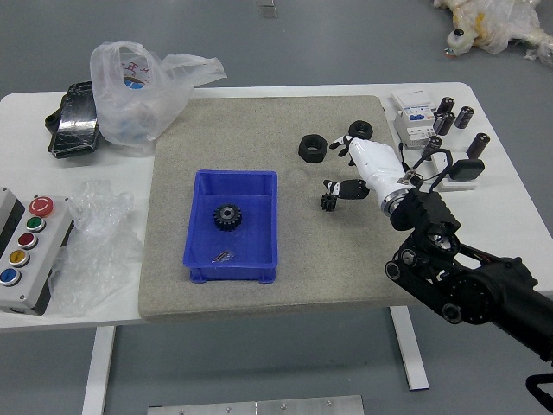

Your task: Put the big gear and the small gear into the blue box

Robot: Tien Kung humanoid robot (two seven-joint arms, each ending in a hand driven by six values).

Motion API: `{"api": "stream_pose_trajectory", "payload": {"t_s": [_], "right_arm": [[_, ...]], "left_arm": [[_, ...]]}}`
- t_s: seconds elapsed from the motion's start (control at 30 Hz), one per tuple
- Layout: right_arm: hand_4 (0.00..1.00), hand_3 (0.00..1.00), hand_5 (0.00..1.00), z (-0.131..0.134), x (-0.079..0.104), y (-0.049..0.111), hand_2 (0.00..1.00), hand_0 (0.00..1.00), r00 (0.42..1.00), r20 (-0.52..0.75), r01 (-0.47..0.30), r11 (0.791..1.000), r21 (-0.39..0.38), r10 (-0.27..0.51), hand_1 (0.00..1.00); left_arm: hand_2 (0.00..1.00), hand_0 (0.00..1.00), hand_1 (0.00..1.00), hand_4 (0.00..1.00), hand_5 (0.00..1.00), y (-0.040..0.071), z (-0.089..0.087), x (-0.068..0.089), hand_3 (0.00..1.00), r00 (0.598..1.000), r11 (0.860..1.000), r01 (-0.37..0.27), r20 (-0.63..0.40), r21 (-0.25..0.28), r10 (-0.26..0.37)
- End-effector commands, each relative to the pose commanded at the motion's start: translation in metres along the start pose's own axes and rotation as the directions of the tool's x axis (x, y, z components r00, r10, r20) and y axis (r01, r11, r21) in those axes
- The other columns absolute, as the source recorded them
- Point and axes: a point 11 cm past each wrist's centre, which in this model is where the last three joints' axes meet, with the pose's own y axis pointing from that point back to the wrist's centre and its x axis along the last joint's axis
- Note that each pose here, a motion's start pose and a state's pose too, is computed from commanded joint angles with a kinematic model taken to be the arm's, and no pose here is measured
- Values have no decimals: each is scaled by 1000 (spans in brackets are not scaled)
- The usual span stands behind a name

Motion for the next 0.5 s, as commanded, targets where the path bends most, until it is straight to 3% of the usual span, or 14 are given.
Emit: {"api": "stream_pose_trajectory", "payload": {"t_s": [0.47, 0.5], "right_arm": [[841, 754, 241, 2, -30, 6, 664, 500, 996, -16, 88, 996, -11, -88, 579], [839, 725, 261, 3, -32, 6, 600, 491, 995, -18, 93, 996, -12, -93, 565]], "left_arm": [[558, 723, 607, 731, 451, 0, 0, 1, 749, 1000, 1000, -1, 1, 1, 1], [558, 723, 607, 732, 454, 0, 0, 1, 749, 1000, 1000, -1, 1, 0, 1]]}}
